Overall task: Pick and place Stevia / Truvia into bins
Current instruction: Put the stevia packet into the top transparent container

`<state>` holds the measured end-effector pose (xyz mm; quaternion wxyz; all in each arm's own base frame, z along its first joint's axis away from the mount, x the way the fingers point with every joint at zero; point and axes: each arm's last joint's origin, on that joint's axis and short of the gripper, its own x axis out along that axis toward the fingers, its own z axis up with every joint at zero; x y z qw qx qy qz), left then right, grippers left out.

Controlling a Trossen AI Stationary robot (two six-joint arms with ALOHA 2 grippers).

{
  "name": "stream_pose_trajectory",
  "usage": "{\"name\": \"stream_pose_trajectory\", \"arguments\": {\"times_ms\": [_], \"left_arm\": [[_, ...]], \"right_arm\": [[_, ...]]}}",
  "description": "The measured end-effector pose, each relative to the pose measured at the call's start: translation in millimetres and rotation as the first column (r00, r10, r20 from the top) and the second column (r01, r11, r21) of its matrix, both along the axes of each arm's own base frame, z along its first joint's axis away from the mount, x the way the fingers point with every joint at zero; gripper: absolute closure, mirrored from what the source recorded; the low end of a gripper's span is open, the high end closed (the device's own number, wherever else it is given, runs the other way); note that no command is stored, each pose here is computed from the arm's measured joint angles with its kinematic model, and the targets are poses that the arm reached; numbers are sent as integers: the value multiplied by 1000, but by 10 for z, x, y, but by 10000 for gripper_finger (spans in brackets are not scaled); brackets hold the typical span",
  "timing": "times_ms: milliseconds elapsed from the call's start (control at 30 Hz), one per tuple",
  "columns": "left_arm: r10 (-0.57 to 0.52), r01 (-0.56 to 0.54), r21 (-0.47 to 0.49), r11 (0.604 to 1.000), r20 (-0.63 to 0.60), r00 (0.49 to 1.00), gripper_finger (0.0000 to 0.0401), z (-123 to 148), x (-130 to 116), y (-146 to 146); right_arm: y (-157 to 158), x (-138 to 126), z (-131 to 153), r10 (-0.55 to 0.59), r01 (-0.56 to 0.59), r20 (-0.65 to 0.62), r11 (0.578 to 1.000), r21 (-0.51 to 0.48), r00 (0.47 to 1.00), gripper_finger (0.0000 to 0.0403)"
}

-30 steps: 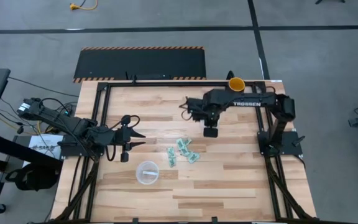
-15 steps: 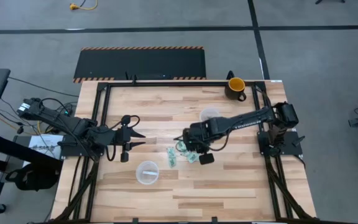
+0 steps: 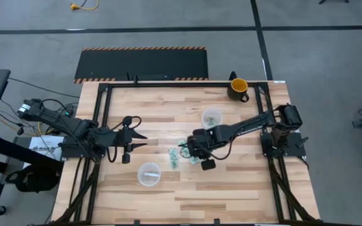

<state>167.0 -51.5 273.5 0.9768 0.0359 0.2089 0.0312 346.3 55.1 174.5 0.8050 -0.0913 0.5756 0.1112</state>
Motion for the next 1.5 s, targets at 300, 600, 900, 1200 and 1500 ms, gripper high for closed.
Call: {"name": "stream_pose_trajectory", "arguments": {"times_ms": [300, 600, 900, 1200, 1500], "left_arm": [[0, 0, 0, 1000, 0, 1000, 303, 0, 0, -1], [0, 0, 0, 1000, 0, 1000, 303, 0, 0, -1], [0, 0, 0, 1000, 0, 1000, 303, 0, 0, -1], [6, -6, -14, 1000, 1, 1000, 303, 0, 0, 0], [6, -6, -14, 1000, 1, 1000, 303, 0, -1, 0]], "right_arm": [[0, -36, -136, 1, -2, 28, 1000, 9, 1000, 350], [7, -32, -135, -15, 14, 27, 999, 41, 1000, 309], [8, -23, -132, -6, 5, 38, 999, 41, 999, 262], [8, -27, -133, 42, -43, 39, 999, 23, 998, 279], [18, -13, -257, 21, -21, -8, 998, 52, 1000, 274]]}}
